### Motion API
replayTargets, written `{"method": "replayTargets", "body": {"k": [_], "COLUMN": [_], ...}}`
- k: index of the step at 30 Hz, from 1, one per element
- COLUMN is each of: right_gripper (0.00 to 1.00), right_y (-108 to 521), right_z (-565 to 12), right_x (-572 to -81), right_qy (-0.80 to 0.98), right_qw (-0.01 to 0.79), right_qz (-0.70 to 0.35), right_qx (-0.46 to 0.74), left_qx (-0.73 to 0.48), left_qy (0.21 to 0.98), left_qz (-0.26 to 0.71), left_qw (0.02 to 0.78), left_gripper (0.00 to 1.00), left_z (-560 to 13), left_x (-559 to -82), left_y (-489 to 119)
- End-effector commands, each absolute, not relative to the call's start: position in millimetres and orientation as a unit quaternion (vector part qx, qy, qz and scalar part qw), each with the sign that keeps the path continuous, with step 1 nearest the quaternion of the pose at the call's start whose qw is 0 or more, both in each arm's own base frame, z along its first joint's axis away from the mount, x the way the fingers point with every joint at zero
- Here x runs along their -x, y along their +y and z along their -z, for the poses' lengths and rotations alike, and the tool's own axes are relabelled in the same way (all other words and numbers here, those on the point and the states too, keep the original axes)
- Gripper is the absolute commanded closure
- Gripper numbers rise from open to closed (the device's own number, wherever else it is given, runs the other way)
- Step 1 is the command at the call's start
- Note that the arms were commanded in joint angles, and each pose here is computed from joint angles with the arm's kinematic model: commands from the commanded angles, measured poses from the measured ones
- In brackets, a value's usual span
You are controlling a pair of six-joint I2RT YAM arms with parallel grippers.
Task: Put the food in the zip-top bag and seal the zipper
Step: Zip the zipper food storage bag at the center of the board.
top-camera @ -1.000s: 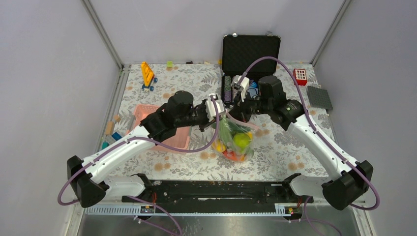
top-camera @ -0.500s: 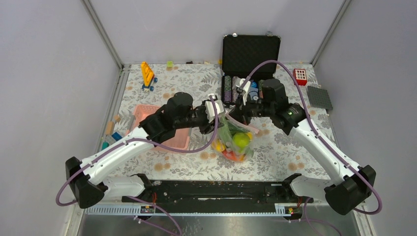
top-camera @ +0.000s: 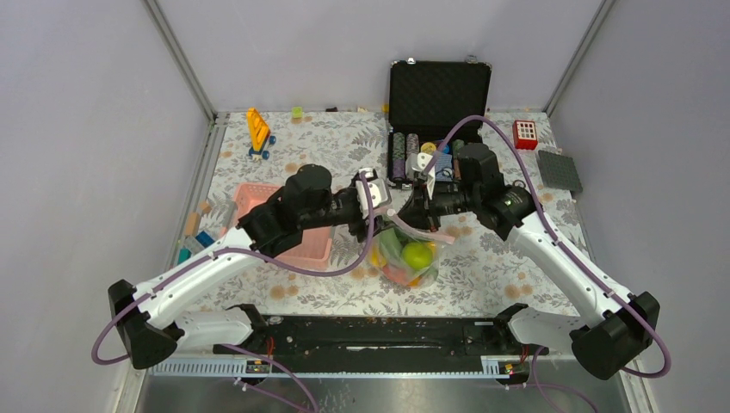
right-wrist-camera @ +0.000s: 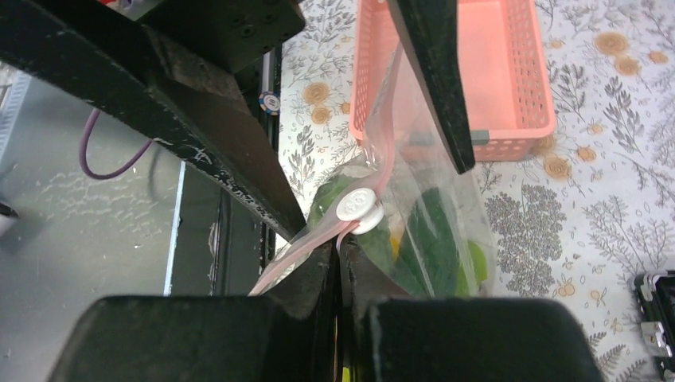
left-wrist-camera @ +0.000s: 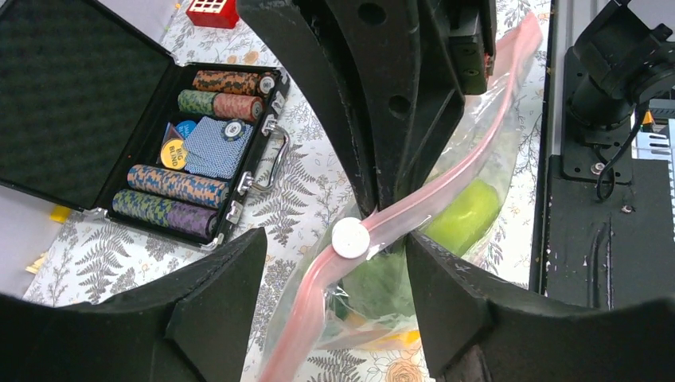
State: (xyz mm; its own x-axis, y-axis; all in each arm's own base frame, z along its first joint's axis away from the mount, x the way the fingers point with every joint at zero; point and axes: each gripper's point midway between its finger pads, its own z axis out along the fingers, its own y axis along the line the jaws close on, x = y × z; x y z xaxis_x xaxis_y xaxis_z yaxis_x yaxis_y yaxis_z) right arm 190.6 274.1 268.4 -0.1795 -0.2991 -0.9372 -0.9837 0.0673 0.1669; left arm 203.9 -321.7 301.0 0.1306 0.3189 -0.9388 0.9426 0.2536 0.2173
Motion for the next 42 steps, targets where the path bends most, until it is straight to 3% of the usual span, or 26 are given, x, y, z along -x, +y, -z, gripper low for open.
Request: {"method": "replayTargets", "body": {"k": [1, 7, 12, 17, 21, 27, 28, 36, 39, 42], "right_gripper": [1.0, 1.0, 1.0, 1.0, 1.0, 1.0, 1.0, 1.0, 1.0, 1.0], "right_y": [273.8, 274.5, 273.1, 270.5, 270.8, 265.1, 264.2, 256.2, 254.6, 253.6], "right_z": [-272.3, -278.8, -287.0, -284.0, -286.3, -300.1, -301.0, -307.2, -311.8, -314.0], "right_x": [-160.6, -172.3, -163.4, -155.0, -157.1, -151.3, -151.8, -165.7, -164.5, -160.4], "right_qy": [0.574, 0.591, 0.569, 0.562, 0.561, 0.539, 0.539, 0.569, 0.566, 0.561], "right_qw": [0.356, 0.376, 0.378, 0.358, 0.36, 0.392, 0.396, 0.433, 0.44, 0.437], "right_qz": [-0.486, -0.467, -0.475, -0.482, -0.478, -0.462, -0.457, -0.409, -0.405, -0.408], "right_qx": [0.554, 0.54, 0.554, 0.568, 0.572, 0.586, 0.586, 0.567, 0.567, 0.572], "left_qx": [-0.534, -0.616, -0.619, -0.591, -0.606, -0.623, -0.627, -0.629, -0.623, -0.606], "left_qy": [0.552, 0.494, 0.498, 0.534, 0.525, 0.54, 0.542, 0.547, 0.554, 0.58], "left_qz": [0.279, 0.288, 0.293, 0.306, 0.326, 0.299, 0.29, 0.26, 0.255, 0.257], "left_qw": [0.577, 0.542, 0.532, 0.521, 0.501, 0.48, 0.478, 0.488, 0.489, 0.48], "left_gripper": [0.34, 0.34, 0.4, 0.57, 0.64, 0.99, 1.0, 1.0, 0.86, 0.56], "left_z": [-325.8, -304.5, -302.5, -308.3, -304.2, -292.8, -289.5, -287.7, -287.6, -286.8], "left_x": [-213.9, -187.2, -186.8, -197.6, -188.3, -193.4, -195.1, -194.9, -195.4, -197.6], "left_y": [-326.4, -325.7, -328.1, -337.9, -342.1, -337.0, -334.8, -318.1, -314.6, -313.0]}}
